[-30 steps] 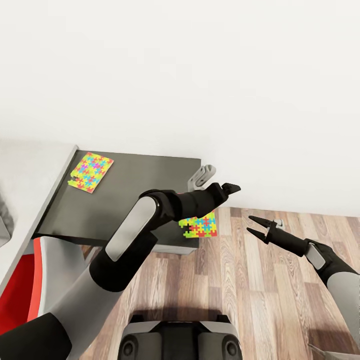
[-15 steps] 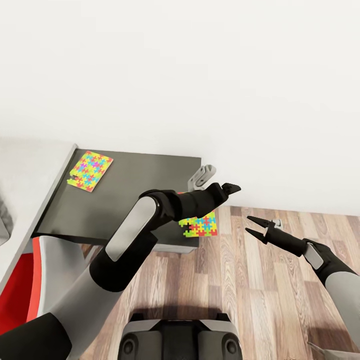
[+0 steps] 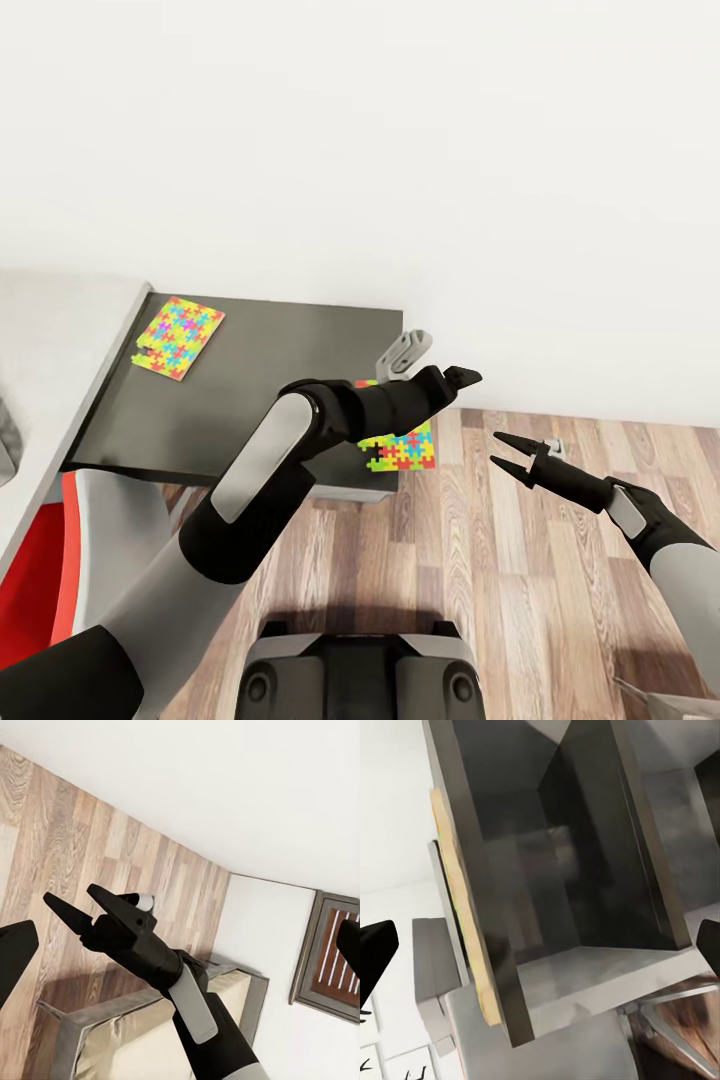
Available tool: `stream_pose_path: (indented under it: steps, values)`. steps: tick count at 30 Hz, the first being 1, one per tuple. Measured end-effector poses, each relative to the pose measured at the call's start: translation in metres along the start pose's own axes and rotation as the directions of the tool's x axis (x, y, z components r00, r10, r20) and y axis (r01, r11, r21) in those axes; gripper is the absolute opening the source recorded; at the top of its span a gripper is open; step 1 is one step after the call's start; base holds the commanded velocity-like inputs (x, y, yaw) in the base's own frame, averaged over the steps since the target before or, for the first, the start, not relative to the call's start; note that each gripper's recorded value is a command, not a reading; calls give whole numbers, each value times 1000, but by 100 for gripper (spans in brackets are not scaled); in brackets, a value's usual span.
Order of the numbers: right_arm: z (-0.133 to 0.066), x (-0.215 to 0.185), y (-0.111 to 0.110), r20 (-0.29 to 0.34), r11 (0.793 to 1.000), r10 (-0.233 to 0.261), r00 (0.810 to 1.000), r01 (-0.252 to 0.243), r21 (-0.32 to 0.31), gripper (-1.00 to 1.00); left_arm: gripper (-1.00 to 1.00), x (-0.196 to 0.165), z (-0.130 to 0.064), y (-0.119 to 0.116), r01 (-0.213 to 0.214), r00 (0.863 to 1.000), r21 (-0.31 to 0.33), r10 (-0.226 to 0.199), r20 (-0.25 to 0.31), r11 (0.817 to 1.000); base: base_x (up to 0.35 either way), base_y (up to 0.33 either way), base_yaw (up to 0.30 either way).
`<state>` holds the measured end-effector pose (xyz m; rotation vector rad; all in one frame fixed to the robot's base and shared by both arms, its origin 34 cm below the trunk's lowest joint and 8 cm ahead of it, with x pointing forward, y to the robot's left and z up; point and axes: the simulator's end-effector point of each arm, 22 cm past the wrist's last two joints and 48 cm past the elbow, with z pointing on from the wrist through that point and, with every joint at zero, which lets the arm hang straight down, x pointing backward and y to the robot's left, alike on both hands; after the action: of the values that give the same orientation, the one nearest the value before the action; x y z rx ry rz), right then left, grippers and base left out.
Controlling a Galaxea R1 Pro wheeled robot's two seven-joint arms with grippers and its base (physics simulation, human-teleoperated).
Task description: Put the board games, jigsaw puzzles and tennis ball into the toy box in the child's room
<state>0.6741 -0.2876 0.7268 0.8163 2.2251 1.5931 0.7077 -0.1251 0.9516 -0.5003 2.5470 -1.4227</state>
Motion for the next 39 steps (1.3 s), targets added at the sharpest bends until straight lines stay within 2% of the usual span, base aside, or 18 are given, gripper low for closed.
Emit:
stream_pose_path:
  steps: [10,27,39]
  values:
    - [0,0,-1,0,1000,1,1000,-1,1,100,100,1,0,0,-1,1000,2,1,-3,1000,0,0,69]
    - [0,-1,3,1,1000,-4,1000,4,-2,100,100,1,-1,-5,-7,1000,7,7,-1,1000,0,0,207]
    - [0,-1,3,1,1000,-6,1000,6,-2,100,100,1,-2,-6,-9,1000,8,9,0,1000,0,0,66]
